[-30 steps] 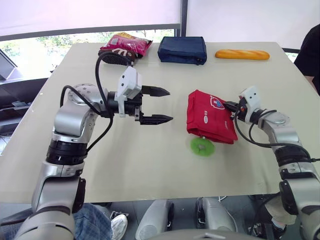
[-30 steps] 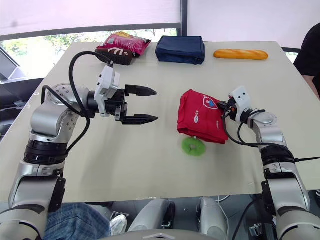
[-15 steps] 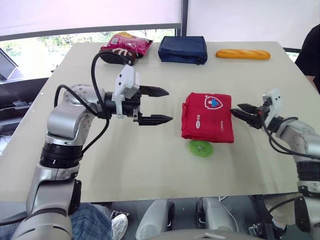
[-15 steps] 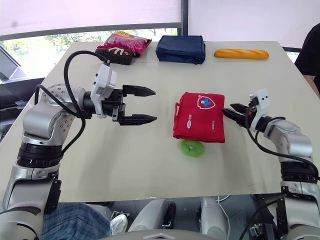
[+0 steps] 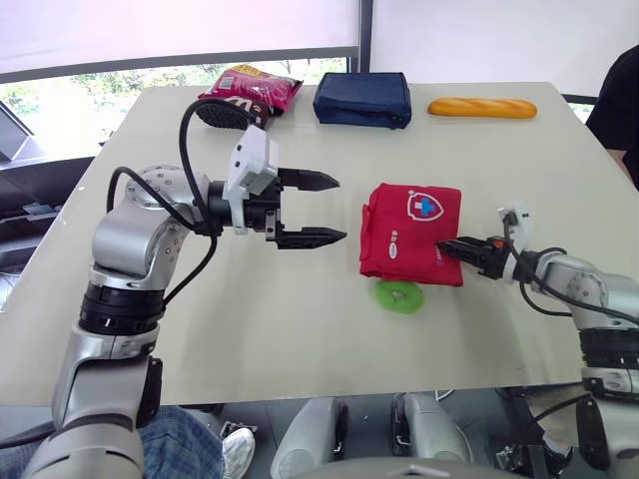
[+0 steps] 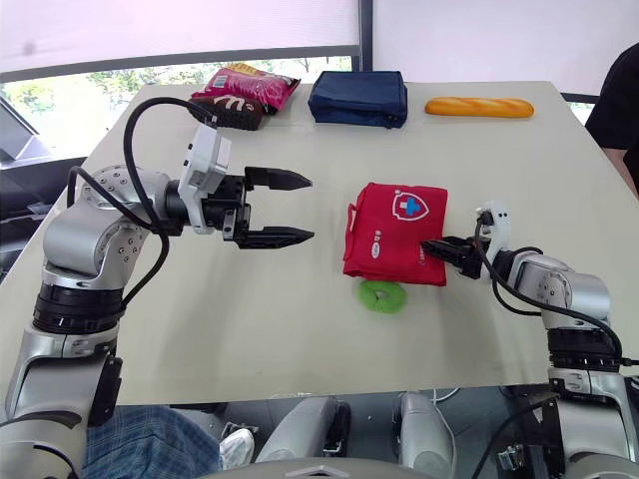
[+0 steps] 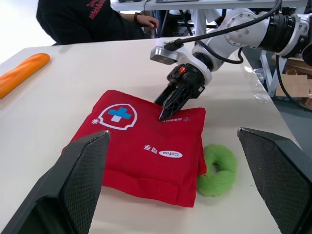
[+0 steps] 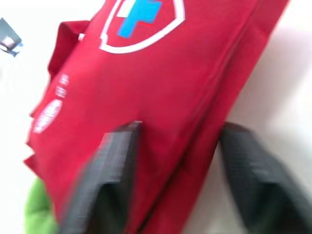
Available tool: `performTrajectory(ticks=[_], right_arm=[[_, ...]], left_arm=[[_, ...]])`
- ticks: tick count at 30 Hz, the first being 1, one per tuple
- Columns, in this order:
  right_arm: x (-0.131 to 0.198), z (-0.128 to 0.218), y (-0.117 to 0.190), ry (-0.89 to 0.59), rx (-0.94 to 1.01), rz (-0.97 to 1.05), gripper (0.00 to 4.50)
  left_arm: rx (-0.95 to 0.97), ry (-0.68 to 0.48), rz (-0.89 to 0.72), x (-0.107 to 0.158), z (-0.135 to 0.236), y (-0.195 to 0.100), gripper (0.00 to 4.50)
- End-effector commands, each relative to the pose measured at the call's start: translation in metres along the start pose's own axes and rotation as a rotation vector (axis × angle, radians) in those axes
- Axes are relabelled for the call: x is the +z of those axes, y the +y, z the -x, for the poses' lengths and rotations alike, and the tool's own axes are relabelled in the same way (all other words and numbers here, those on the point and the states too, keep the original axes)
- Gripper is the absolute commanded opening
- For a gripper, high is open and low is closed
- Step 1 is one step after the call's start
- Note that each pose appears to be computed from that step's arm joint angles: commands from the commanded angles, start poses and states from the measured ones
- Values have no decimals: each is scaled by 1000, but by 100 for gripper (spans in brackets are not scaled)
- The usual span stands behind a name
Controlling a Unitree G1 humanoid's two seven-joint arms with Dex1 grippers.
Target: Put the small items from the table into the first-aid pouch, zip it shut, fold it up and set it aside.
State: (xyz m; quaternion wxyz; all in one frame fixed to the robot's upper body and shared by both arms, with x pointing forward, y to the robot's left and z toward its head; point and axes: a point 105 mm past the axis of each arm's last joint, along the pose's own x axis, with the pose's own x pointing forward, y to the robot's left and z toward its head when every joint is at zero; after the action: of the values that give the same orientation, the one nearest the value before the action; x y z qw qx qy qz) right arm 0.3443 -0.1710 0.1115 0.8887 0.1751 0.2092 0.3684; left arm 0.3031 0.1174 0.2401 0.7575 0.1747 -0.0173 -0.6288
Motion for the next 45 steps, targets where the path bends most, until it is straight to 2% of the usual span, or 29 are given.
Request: performTrajectory(ticks=[1, 2, 3, 4, 5, 9, 14, 18, 21, 24, 29, 30, 31, 32, 34, 39, 45], right_arm=[[20, 2, 6, -84, 24, -30, 122], [26, 3, 3, -113, 13, -47, 80], [29, 4, 2, -133, 5, -59, 68], [33, 5, -1, -156, -8, -67, 22], [44, 6, -9, -225, -51, -81, 4], [86, 26, -58, -520, -331, -146, 4], [103, 61, -110, -768, -683, -255, 4], [94, 74, -132, -832, -841, -355, 4], [85, 71, -136, -793, -868, -361, 4], [85, 70, -134, -779, -857, -328, 109], [80, 87, -119, -701, -841, -125, 361], [75, 91, -115, -673, -838, -82, 389], [71, 96, -109, -644, -832, -39, 439], [67, 99, -104, -617, -823, 5, 446], [60, 108, -82, -527, -747, 224, 446], [30, 117, -23, -332, -456, 660, 446], [-14, 157, -1, -210, -279, 680, 446]], left_arm=[[1, -33, -53, 16, 3, -4, 450], [4, -34, -53, 15, 3, -3, 450], [6, -35, -52, 15, 3, -3, 450], [10, -36, -53, 16, 3, -3, 450], [16, -39, -53, 16, 3, -2, 450], [25, -48, -57, 16, 2, 0, 450], [44, -72, -68, 20, 1, 2, 450], [66, -85, -77, 23, 1, 5, 450], [86, -93, -79, 25, 2, 7, 450], [107, -95, -74, 25, 3, 9, 450], [191, -91, -68, 22, 6, 16, 450], [201, -89, -65, 20, 6, 15, 450], [211, -89, -56, 18, 7, 15, 450], [221, -89, -47, 17, 8, 14, 450], [272, -62, 5, 3, 14, 13, 450], [359, -3, 102, -32, 22, -4, 450], [504, 25, 209, -76, 35, -40, 450]])
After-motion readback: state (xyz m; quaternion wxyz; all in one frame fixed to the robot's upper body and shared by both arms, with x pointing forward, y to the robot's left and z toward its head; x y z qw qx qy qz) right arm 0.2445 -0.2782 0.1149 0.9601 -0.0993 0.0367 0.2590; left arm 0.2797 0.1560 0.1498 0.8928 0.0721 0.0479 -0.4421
